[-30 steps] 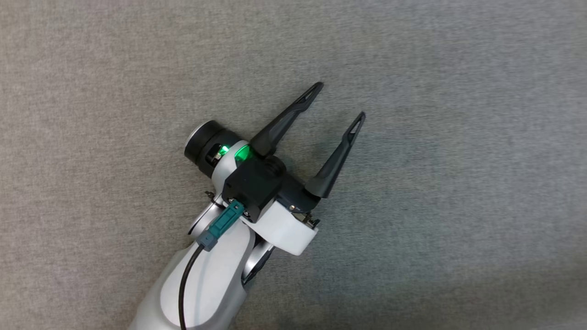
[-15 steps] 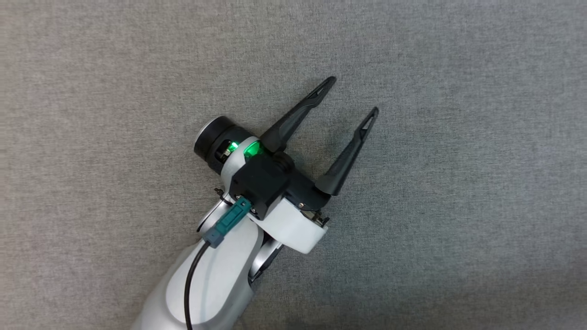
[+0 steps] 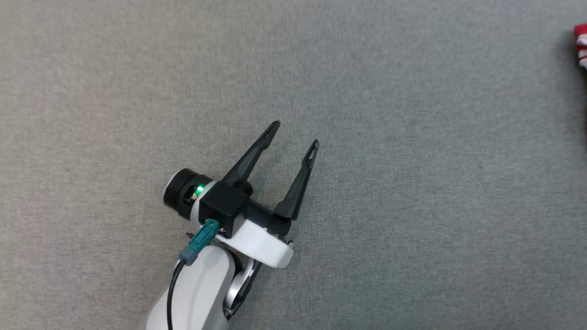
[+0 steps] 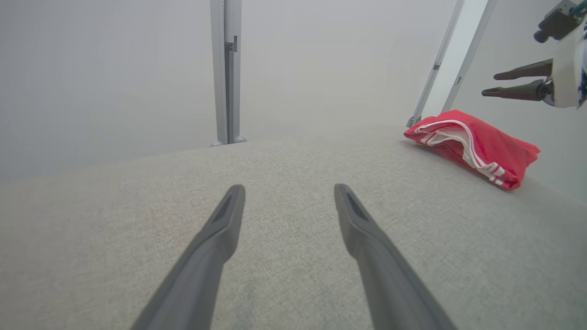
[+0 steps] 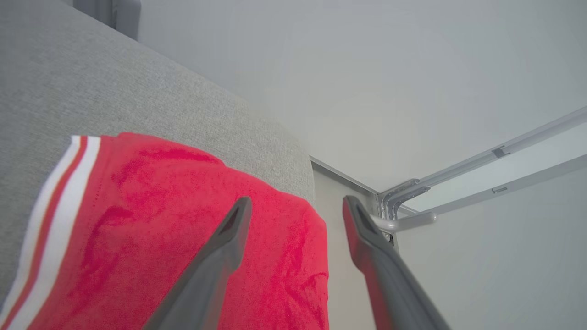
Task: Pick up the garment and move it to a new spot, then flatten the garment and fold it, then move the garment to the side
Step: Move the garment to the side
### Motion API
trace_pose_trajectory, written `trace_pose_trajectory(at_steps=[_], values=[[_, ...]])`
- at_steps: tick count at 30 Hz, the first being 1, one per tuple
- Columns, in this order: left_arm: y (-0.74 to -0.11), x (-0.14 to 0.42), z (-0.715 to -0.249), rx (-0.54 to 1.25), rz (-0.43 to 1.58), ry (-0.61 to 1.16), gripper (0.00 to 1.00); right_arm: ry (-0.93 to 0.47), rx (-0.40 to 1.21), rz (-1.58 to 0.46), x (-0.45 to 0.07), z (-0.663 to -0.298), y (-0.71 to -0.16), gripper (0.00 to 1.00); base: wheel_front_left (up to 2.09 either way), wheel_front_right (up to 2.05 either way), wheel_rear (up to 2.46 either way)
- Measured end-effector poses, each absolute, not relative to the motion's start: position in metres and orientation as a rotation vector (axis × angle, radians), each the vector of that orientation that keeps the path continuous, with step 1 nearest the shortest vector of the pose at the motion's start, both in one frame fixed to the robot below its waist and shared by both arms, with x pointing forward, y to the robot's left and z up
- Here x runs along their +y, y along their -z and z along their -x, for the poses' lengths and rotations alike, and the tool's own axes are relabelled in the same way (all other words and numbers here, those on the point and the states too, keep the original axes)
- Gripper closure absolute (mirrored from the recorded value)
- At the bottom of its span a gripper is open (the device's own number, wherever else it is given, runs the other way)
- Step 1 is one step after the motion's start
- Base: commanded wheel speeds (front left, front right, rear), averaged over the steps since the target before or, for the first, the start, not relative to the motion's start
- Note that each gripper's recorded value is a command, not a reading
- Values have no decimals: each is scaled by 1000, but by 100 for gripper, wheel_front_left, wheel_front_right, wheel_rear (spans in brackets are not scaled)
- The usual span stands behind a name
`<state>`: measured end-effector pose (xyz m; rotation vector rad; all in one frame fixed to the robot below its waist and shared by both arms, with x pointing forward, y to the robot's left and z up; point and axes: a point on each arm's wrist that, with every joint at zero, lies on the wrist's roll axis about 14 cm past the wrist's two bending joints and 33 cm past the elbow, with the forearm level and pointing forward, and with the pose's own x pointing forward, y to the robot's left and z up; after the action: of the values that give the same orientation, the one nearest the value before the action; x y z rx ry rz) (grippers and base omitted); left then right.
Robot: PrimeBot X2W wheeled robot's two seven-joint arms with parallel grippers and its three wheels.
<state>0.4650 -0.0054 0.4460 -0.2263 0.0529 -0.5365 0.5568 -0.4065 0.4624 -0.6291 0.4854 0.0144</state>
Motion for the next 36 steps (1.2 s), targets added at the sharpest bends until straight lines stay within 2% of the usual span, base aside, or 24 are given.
trace_pose_trajectory(at_steps=[7, 14, 18, 27, 36], values=[[-482, 41, -451, -20, 187, 382, 0, -190, 220, 519, -313, -563, -524, 0, 0, 0, 0], [-508, 99, -420, -77, 163, 220, 0, -292, 5, 268, -230, -519, -552, 0, 0, 0, 0], [-515, 126, -403, -97, 159, 145, 0, -302, -92, 154, -201, -494, -563, 0, 0, 0, 0], [-515, 174, -367, -104, 202, -4, 0, -344, -194, 76, -133, -435, -560, 0, 0, 0, 0], [-507, 190, -351, -90, 263, -48, 0, -260, -202, 1, -130, -403, -552, 0, 0, 0, 0]])
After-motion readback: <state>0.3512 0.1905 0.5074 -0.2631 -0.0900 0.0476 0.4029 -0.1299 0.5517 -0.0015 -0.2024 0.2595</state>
